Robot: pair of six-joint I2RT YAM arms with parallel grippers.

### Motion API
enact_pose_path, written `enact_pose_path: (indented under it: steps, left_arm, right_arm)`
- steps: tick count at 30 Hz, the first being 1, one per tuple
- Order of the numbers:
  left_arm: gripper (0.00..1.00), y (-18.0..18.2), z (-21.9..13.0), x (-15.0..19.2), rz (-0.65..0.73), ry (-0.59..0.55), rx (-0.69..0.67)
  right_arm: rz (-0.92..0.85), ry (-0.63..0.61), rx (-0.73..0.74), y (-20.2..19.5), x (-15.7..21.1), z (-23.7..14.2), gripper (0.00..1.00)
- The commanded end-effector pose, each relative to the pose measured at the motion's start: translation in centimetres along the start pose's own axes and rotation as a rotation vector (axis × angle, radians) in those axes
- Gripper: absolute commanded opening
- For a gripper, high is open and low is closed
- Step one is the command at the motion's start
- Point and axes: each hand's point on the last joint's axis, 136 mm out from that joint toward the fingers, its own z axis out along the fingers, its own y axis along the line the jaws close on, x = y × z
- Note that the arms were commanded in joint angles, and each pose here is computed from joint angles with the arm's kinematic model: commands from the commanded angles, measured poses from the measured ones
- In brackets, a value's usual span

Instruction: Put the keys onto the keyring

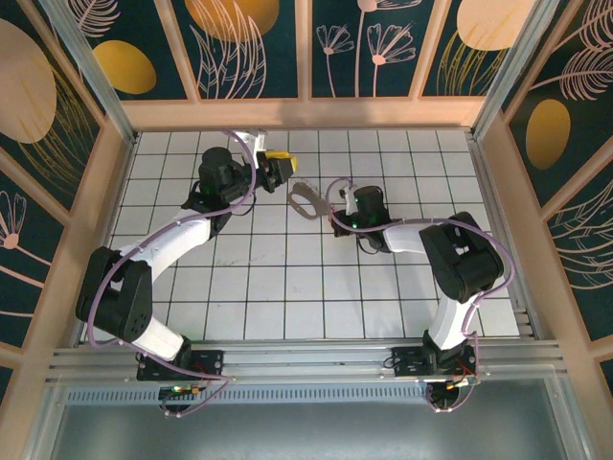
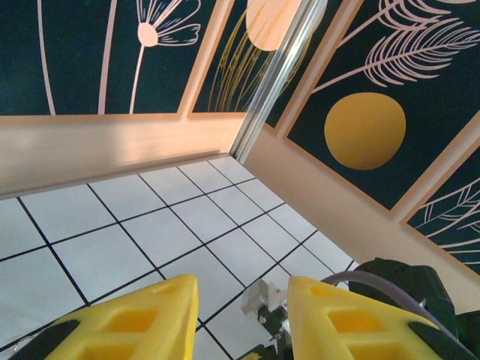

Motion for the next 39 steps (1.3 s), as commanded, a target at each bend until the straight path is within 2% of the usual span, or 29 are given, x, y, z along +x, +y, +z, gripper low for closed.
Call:
enact_pose_path:
  steps: [1, 4, 9, 10, 12, 13, 15, 18, 20, 24, 27, 30, 32, 34, 37, 39]
  left_arm:
    - [0.37, -0.5, 0.2, -0.8, 0.005, -0.006, 0.027]
    - [0.37, -0.6, 0.1, -1.0, 0.008, -0.006, 0.029]
    - [0.37, -1.0, -0.1, -1.2, 0.020, -0.001, 0.040]
    - [0.37, -1.1, -0.1, -1.3, 0.023, -0.003, 0.043]
    - [0.39, -1.4, -0.3, -1.4, 0.026, -0.005, 0.049]
    - [0.42, -1.6, -0.5, -1.5, 0.031, -0.008, 0.054]
    - [0.50, -2.0, -0.9, -1.8, 0.035, -0.014, 0.054]
    - [0.69, -2.4, -2.1, -2.4, 0.061, -0.027, 0.027]
    - [0.99, -2.7, -3.0, -2.7, 0.083, -0.042, 0.009]
    - [0.99, -2.6, -4.6, -3.8, 0.103, -0.087, -0.061]
    - [0.99, -1.3, -6.2, -3.7, 0.129, -0.118, -0.175]
    - [0.99, -0.6, -9.3, -4.4, 0.210, -0.243, -0.284]
    - [0.99, -0.1, -12.2, -5.0, 0.294, -0.344, -0.386]
    - [0.99, 0.5, -14.5, -5.1, 0.385, -0.387, -0.487]
    - [0.99, 2.0, -16.9, -4.9, 0.481, -0.381, -0.645]
    - [0.99, 3.1, -18.3, -4.7, 0.507, -0.380, -0.723]
  right_arm:
    - [0.015, 0.050, -0.030, 1.1, 1.8, -0.3, 0.00]
    - [0.014, 0.092, -0.046, 1.8, 3.3, -0.4, 0.01]
    - [0.009, 0.067, -0.032, 2.6, 3.3, -3.5, 0.62]
    - [0.006, 0.048, -0.028, 2.8, 2.7, -4.4, 0.68]
    - [-0.003, 0.010, -0.021, 3.2, 1.5, -6.1, 0.74]
    - [-0.006, -0.017, -0.018, 3.4, 0.7, -7.1, 0.81]
    - [-0.009, -0.072, -0.025, 3.8, -1.1, -9.0, 0.92]
    - [-0.004, -0.156, -0.028, 4.0, -3.7, -11.8, 0.98]
    - [0.008, -0.214, -0.020, 3.7, -5.5, -13.5, 0.99]
    - [0.036, -0.319, 0.051, 1.7, -8.3, -16.1, 0.99]
    - [0.065, -0.410, 0.140, -0.7, -10.2, -17.9, 0.99]
    - [0.103, -0.497, 0.247, -3.6, -11.5, -19.4, 0.99]
    - [0.145, -0.538, 0.318, -6.2, -11.9, -20.0, 0.99]
    - [0.182, -0.610, 0.369, -8.5, -11.8, -20.6, 0.99]
    - [0.289, -0.755, 0.442, -11.7, -11.2, -22.3, 0.99]
    - [0.321, -0.786, 0.491, -13.5, -10.5, -22.9, 0.99]
